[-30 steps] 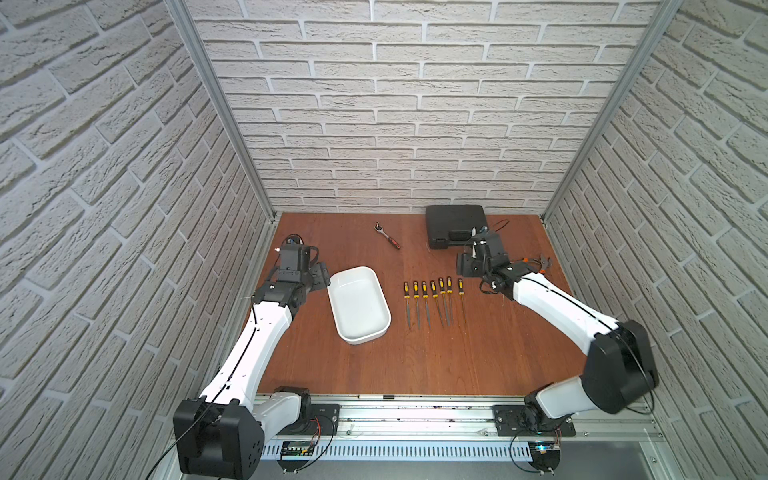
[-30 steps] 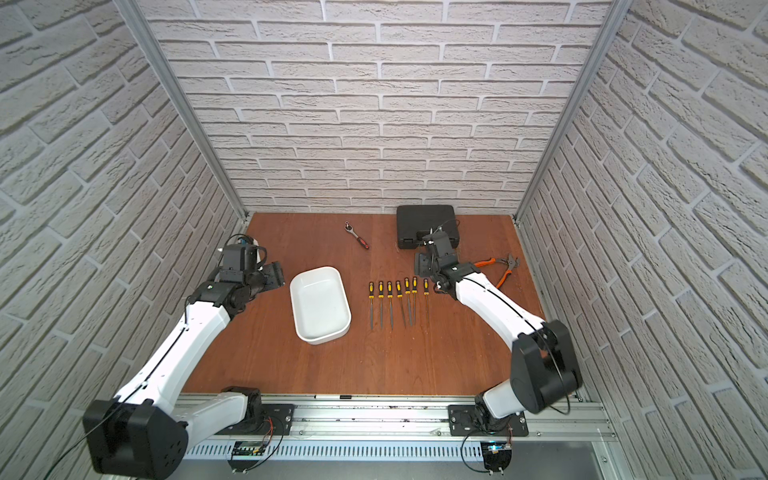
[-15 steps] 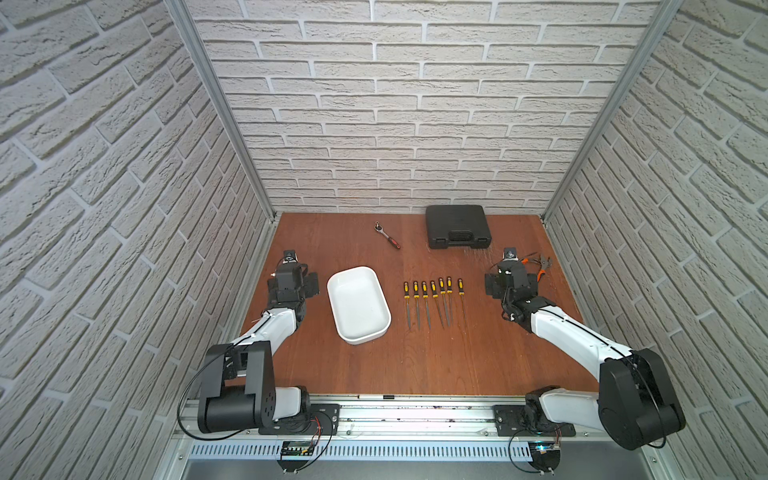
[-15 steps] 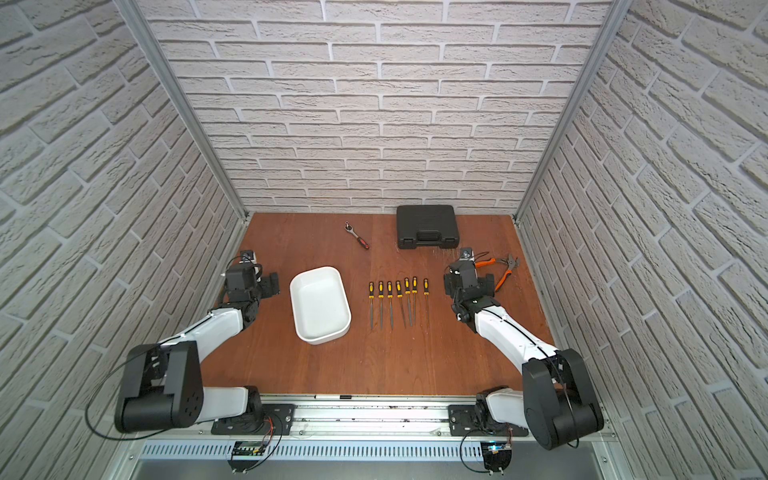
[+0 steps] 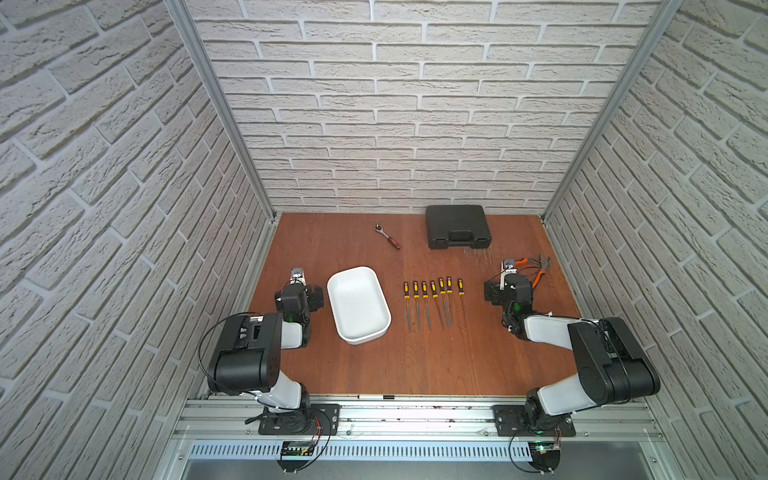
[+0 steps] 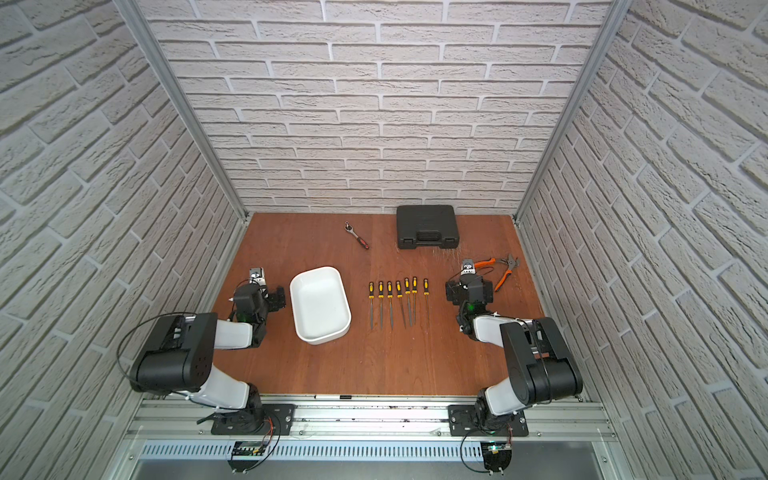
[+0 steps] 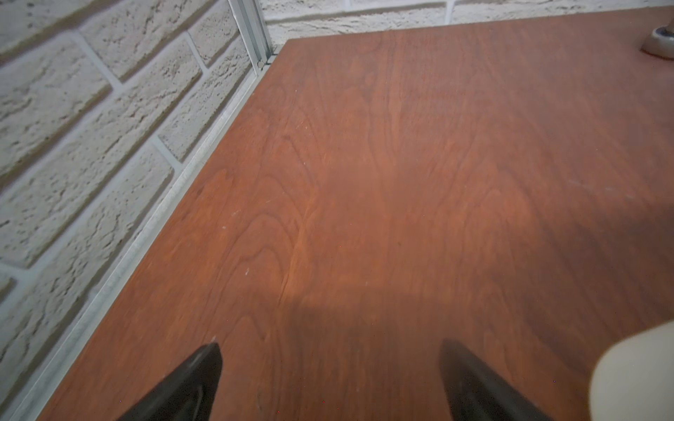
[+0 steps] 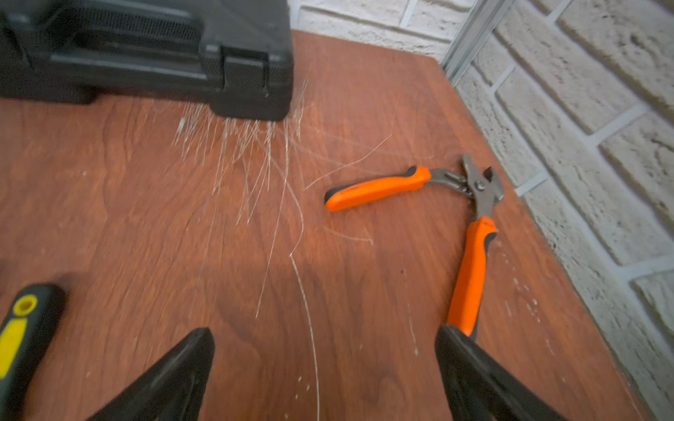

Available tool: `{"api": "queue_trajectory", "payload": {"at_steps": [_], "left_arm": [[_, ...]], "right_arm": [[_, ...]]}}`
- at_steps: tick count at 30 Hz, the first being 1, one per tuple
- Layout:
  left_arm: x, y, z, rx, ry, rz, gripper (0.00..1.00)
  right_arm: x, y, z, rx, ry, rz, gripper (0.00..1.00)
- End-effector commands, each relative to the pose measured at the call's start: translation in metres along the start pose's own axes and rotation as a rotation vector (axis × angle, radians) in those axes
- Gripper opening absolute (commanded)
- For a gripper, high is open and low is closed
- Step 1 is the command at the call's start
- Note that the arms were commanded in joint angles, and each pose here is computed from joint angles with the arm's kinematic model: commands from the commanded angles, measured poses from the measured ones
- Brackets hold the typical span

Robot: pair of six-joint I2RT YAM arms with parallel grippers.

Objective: Take the file tool out of the storage box
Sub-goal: Reset both arms

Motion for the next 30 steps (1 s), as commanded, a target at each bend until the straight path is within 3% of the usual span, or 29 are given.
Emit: {"api": "queue_trajectory", "payload": {"at_steps": [1, 9, 11, 30], "left_arm": [[-0.005, 0.002, -0.027, -0.114, -0.007, 0.014, 0.99], [-0.005, 0.003, -0.027, -0.11, -0.008, 0.013, 0.99], [-0.005, 0.003, -0.027, -0.111, -0.008, 0.014, 0.98], [-0.007, 0.003, -0.027, -0.11, 0.002, 0.01, 0.99]], "right_arm": [[-0.006, -0.006, -0.033, -0.169, 0.04, 0.0, 0.99], [-0.003, -0.001, -0.019, -0.259, 0.08, -0.089, 0.99], [-0.004, -0.002, -0.019, -0.215, 0.073, -0.103, 0.99], [-0.005, 0.0, -0.02, -0.218, 0.082, -0.121, 0.99]]}}
Point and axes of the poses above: each gripper's point midway between its finger pads, its own y axis out along the fingers, its own x axis along the line the jaws close on, z = x × y, the point moved 6 cm from there along -y, back along the fingers, and after that the axes turned 12 degrees about -y, right-handed, at the moved point
